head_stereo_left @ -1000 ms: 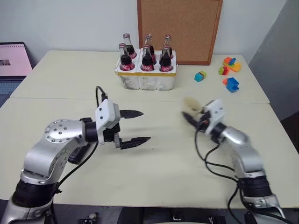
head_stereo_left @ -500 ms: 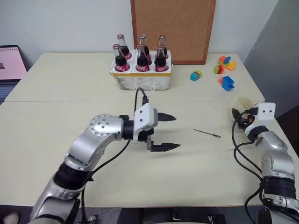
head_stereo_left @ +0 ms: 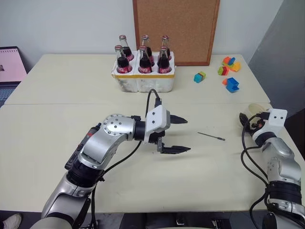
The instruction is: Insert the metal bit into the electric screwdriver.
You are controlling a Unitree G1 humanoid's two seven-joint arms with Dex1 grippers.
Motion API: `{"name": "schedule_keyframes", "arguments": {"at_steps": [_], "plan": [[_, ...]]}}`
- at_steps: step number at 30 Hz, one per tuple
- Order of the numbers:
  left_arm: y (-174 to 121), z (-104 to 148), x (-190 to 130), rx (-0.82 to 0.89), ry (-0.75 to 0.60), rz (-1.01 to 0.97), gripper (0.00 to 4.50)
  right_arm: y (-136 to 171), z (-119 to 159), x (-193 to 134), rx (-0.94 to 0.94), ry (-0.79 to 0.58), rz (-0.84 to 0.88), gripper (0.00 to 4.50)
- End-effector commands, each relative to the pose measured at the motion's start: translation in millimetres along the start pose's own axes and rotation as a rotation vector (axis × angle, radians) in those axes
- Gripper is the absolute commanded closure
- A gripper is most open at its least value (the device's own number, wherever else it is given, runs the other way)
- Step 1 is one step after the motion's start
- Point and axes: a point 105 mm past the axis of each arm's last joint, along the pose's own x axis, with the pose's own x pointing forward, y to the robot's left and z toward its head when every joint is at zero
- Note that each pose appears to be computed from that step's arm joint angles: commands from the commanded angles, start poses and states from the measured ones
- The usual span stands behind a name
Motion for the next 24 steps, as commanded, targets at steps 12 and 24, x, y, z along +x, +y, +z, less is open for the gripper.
{"name": "schedule_keyframes", "arguments": {"at_steps": [12, 24], "plan": [[9.0, 16.0, -5.8, 0.011, -0.063, 0.047, 0.0, 2.6, 77.4, -31.5, -0.084, -0.272, -0.031, 0.04], [56.4, 18.6, -95.6, -0.056, 0.082, 0.507, 0.0, 126.5, 89.4, -102.7, -0.412, -0.172, 0.783, 0.04]]}}
